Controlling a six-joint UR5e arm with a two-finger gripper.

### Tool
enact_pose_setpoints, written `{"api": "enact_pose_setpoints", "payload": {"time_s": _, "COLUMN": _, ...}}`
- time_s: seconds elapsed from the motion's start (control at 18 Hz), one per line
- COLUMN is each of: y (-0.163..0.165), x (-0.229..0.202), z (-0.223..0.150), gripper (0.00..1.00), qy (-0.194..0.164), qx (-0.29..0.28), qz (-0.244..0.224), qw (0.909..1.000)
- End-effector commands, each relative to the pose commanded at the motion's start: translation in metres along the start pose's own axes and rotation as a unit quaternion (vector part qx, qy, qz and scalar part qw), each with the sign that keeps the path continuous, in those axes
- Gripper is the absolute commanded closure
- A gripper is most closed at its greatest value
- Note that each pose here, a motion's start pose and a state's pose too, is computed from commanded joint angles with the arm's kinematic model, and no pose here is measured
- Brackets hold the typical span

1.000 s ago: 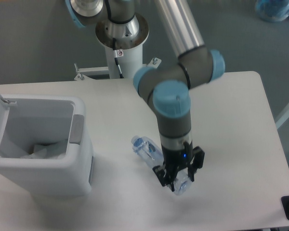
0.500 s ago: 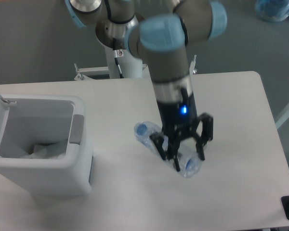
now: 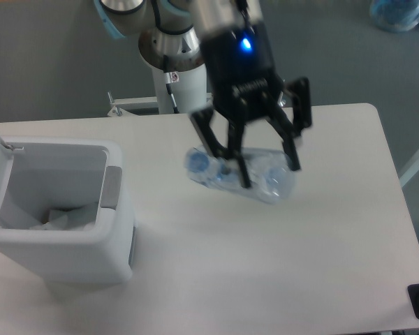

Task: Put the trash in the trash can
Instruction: 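Lift the bottle and carry it over the white bin, then lower the bottle into the bin and open the gripper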

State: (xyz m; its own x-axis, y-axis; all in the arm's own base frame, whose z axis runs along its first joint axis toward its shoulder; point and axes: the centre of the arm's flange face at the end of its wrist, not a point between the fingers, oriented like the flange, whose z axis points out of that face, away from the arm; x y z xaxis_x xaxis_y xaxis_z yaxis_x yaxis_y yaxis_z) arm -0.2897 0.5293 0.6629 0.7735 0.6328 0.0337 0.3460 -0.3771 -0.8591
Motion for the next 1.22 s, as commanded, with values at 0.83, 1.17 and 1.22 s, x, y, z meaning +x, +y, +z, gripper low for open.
{"api": "enact_pose_setpoints", "payload": {"time_s": 0.83, "y": 0.066, "x": 0.153, "z": 0.003, "gripper": 0.37, "qy": 0.108, "qx": -0.052, "qz": 0.071, "qw": 0.9902}}
{"api": "enact_pose_setpoints", "payload": {"time_s": 1.17, "y": 0.080, "x": 0.155, "z": 0.022, "gripper": 0.36, "qy": 0.106, "qx": -0.069, "qz": 0.076, "qw": 0.9890}}
{"api": "enact_pose_setpoints", "payload": {"time_s": 1.22, "y": 0.081, "x": 0.156, "z": 0.023, "gripper": 0.37, "qy": 0.107, "qx": -0.069, "qz": 0.083, "qw": 0.9883}}
